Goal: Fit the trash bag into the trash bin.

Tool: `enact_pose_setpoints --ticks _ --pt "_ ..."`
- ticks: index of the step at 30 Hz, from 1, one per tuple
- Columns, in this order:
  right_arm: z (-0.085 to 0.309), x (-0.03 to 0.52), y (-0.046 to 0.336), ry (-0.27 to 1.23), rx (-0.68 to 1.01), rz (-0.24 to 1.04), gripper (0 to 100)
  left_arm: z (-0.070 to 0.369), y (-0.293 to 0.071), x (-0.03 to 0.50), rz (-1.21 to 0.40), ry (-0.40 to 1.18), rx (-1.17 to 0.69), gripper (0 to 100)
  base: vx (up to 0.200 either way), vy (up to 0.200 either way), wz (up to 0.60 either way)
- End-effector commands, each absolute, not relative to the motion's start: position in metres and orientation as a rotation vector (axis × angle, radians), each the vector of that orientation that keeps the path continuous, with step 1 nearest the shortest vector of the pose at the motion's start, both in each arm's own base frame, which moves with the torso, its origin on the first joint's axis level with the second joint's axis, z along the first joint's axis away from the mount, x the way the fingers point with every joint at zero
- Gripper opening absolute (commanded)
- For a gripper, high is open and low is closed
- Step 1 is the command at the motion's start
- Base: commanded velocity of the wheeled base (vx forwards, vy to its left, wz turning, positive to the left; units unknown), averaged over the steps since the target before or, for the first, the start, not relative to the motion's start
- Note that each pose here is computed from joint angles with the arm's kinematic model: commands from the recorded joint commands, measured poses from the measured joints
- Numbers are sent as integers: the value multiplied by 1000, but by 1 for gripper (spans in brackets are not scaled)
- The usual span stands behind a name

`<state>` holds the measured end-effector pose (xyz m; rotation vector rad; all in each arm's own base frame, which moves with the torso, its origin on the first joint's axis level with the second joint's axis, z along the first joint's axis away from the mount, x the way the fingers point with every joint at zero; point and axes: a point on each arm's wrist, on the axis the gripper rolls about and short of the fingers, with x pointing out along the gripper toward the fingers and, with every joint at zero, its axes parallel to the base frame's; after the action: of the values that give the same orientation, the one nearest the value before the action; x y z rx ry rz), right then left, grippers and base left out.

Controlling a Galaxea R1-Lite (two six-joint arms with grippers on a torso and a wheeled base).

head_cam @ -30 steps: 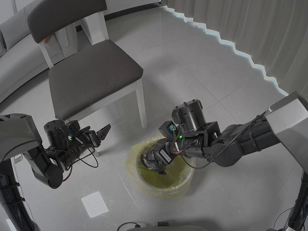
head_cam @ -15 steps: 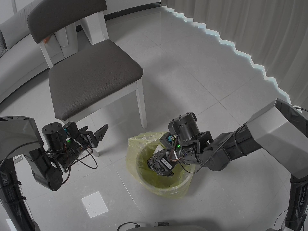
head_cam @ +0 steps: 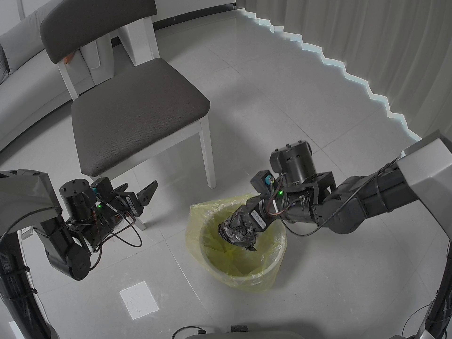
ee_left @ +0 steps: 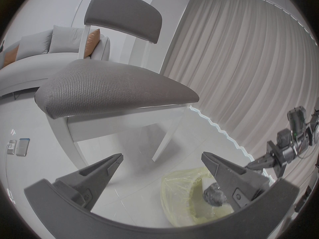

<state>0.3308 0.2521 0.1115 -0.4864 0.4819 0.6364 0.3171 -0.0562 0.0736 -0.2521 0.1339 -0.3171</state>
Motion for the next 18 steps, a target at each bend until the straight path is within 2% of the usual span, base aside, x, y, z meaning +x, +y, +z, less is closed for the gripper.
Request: enact_pose_setpoints --ticks 1,6,10,18 --pt "137 341 245 406 -452 600 0 74 -56 316 -315 132 -252 100 0 0 0" --pt "149 343 244 371 -435 593 0 76 -54 312 -310 132 -252 100 0 0 0" --pt "160 320 242 364 -445 621 0 74 -49 310 -296 144 -253 100 0 0 0" --pt "138 282 234 463 -497 676 0 69 -53 312 -310 135 -254 100 0 0 0"
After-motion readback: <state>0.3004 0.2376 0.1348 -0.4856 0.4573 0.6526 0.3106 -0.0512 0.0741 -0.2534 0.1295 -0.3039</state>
